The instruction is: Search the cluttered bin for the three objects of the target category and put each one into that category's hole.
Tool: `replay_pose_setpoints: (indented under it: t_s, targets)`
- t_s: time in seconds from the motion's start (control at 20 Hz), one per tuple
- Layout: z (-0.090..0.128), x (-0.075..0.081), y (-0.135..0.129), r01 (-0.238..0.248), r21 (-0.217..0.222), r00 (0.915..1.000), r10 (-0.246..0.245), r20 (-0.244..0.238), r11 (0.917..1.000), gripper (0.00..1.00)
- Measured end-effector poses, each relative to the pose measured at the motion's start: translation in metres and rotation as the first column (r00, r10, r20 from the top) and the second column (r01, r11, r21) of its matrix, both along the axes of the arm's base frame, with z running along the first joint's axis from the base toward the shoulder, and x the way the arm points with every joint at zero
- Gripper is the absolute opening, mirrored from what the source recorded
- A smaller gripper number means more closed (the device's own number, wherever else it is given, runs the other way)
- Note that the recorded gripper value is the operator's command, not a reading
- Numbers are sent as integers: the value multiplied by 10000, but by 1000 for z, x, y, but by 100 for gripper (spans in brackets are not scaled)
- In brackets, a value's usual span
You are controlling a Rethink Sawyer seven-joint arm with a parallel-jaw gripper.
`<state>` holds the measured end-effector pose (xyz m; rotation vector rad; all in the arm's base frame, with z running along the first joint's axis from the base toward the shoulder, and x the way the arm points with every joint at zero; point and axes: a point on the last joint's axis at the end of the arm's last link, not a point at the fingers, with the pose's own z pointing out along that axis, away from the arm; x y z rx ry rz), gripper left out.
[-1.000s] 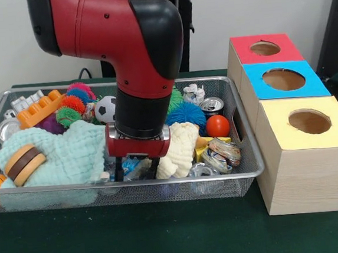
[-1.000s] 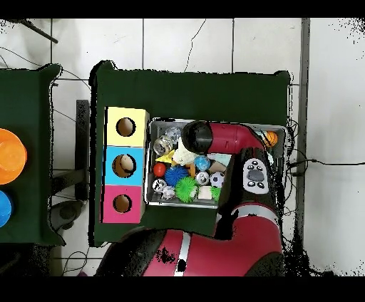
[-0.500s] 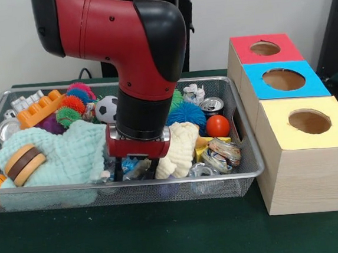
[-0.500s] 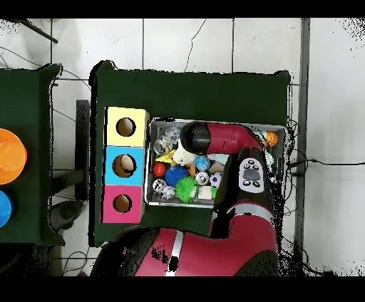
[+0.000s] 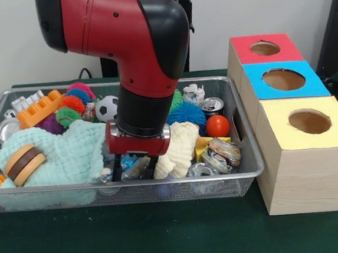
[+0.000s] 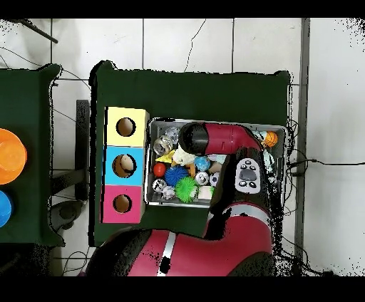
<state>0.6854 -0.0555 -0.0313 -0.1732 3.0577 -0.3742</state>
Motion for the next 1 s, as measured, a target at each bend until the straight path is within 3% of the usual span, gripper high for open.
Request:
replay_pose_setpoints:
  t_s: [1.0]
  targets:
    - [26, -1, -5, -97, -486, 9999, 103, 118, 9988, 100]
